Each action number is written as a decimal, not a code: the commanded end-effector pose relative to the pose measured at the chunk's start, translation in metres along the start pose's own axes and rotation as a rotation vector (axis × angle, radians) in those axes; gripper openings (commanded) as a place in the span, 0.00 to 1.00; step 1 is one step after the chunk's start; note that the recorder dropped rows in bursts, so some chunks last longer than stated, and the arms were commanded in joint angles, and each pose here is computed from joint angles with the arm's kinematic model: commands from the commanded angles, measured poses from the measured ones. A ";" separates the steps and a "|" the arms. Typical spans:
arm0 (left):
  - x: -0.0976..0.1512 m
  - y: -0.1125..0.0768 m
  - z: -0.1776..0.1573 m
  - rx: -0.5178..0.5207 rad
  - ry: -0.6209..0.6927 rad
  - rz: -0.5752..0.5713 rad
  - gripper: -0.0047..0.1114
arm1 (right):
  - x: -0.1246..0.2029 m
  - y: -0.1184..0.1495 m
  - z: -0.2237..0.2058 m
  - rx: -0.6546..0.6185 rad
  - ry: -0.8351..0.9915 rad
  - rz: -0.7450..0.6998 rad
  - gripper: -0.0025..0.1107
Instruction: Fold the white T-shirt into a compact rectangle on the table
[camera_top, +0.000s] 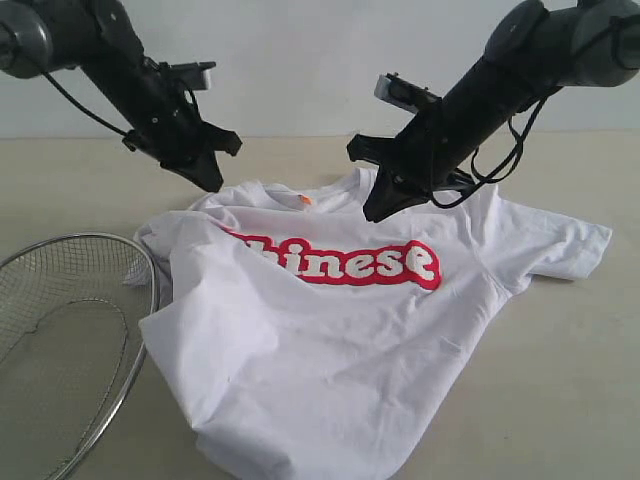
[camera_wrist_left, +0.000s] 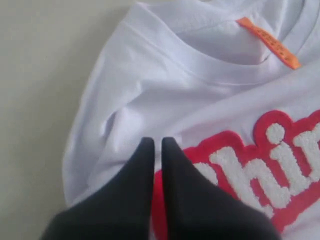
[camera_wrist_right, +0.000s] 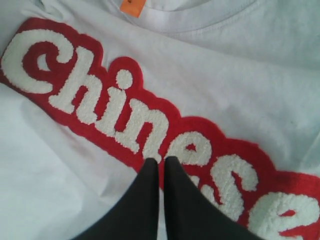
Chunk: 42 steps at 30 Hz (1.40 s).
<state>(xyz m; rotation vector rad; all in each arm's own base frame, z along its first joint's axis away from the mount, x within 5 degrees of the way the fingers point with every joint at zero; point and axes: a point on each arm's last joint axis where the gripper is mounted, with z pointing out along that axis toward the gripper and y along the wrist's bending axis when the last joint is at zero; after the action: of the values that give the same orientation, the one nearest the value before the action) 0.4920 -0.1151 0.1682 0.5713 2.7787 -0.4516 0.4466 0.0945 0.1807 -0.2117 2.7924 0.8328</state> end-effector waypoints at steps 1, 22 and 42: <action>0.001 -0.008 0.016 0.025 0.021 0.012 0.08 | -0.001 0.002 -0.003 -0.001 -0.017 -0.006 0.02; 0.006 0.012 0.056 -0.068 0.023 -0.004 0.08 | 0.007 0.005 -0.003 -0.035 0.070 0.001 0.02; -0.012 0.039 0.051 -0.326 0.019 0.004 0.08 | 0.016 0.011 -0.005 -0.092 0.172 0.043 0.02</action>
<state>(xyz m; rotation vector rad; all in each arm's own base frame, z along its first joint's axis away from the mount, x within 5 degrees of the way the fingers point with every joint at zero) 0.5252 -0.1083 0.1167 0.5194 2.7866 -0.0596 0.4293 0.0991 0.1821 -0.2550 2.9339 0.9929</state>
